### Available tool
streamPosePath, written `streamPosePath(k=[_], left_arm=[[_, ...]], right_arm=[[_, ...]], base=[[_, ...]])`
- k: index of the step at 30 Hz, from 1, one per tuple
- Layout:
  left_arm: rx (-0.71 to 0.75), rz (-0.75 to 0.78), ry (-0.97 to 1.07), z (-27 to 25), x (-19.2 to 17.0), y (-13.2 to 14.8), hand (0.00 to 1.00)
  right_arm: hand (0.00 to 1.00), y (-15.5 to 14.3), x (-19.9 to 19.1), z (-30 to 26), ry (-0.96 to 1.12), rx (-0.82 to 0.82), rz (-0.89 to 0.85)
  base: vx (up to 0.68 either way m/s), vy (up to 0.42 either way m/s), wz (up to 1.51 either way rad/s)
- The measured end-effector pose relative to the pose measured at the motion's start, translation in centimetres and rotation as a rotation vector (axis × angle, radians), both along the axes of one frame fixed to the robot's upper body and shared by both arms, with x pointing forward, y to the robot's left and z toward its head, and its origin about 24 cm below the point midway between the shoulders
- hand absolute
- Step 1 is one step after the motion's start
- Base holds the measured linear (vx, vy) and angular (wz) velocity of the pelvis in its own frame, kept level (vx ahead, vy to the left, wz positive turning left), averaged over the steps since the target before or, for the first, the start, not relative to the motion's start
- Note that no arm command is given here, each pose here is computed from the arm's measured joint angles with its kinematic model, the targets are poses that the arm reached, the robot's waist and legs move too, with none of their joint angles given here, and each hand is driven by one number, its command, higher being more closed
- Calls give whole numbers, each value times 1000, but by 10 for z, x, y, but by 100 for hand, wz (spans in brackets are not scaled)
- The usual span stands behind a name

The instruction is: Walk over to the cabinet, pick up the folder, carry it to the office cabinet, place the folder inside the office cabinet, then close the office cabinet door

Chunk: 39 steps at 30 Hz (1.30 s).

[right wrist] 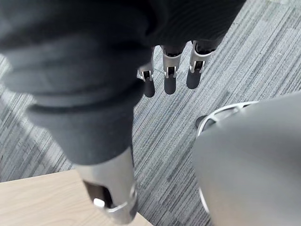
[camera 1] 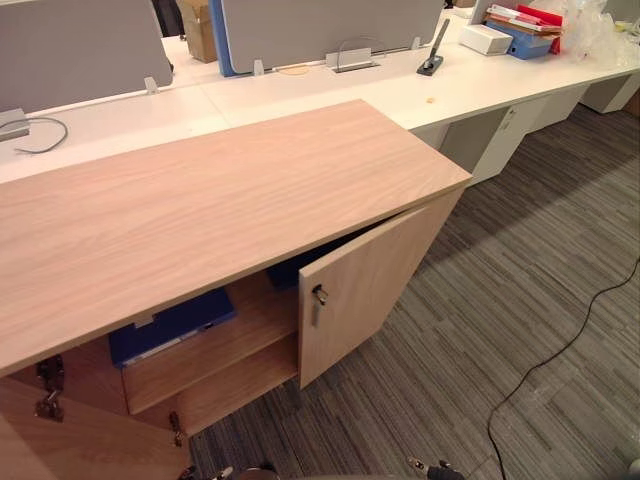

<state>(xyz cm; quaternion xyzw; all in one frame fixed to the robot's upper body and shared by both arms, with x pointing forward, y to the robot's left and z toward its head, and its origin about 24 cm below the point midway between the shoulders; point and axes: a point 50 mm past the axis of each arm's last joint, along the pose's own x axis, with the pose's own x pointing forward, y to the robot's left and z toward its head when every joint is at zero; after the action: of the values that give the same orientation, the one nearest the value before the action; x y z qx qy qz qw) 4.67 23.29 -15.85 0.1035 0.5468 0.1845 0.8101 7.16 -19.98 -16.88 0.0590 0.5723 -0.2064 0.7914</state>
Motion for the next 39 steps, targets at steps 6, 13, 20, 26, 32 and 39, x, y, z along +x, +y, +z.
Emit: streamPosePath(k=[6,13,20,26,32,39], left_arm=[[-4,76,13,-2,-8,2,0],[28,66,-74,6,15,6,0],[32,14,-49,5,12,5,0],[31,5,-38,4,13,7,0],[37,-24,-23,3,14,7,0],[55,-91,-48,6,27,6,0]], right_arm=[[0,2,-1,-1,4,18,-10],[0,6,8,-1,-12,32,-9],[0,5,5,-2,-11,37,-53],[0,11,8,-2,-22,53,-58],[0,7,10,-1,-27,40,-50],[0,9,17,1,-48,35,-10]], base=[[-67,-168,11],[-59,38,58],[-30,125,17],[60,52,34],[94,62,32],[107,4,71]])
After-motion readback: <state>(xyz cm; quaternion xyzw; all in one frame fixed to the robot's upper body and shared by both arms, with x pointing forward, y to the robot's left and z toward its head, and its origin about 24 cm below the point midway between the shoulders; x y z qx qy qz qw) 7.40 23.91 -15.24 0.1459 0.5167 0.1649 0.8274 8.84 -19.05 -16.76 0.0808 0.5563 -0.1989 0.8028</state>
